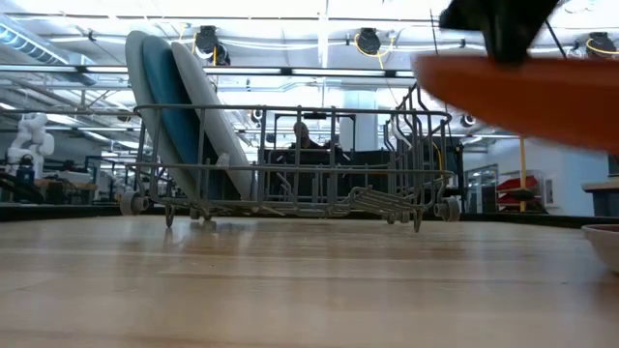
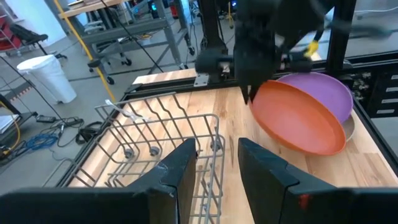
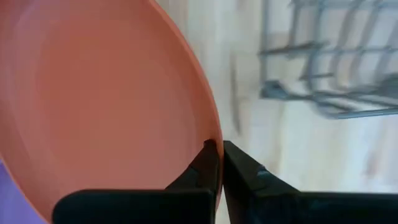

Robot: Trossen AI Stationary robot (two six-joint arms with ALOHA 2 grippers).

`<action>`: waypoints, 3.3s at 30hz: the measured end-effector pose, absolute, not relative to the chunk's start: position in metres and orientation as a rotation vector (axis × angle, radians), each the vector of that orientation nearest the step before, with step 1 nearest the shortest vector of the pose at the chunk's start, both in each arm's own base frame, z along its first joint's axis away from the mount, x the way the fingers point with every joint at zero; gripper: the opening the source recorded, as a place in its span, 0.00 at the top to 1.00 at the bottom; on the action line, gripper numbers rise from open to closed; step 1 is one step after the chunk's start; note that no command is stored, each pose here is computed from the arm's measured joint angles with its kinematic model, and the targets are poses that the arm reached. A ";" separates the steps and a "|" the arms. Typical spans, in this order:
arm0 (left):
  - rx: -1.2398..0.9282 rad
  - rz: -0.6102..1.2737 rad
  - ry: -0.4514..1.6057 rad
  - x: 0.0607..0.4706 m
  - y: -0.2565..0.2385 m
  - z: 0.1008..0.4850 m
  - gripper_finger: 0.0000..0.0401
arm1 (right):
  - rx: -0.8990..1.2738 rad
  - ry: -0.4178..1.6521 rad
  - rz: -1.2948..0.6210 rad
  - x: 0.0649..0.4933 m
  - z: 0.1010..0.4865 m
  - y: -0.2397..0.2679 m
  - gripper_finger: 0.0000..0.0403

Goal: Sort dishes
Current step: Put the orange plate in the dish rack

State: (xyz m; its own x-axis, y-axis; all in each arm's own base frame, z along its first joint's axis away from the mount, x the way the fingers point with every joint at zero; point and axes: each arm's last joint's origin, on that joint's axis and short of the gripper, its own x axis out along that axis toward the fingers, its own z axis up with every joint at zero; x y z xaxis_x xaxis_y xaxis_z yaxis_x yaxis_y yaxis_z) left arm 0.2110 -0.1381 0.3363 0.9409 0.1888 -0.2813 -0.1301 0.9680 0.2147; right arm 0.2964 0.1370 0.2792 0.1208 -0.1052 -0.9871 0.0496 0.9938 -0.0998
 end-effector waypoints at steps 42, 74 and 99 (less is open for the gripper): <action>0.280 0.127 0.200 0.206 -0.150 0.349 0.70 | -0.226 0.707 -1.170 0.355 0.350 -0.032 1.00; 0.031 0.336 -0.047 0.237 -0.108 0.380 0.70 | -0.325 0.608 -1.186 0.357 0.326 0.023 0.99; 0.350 0.577 0.512 0.302 -0.037 0.365 0.48 | -0.451 0.519 -1.111 0.345 0.333 0.076 0.99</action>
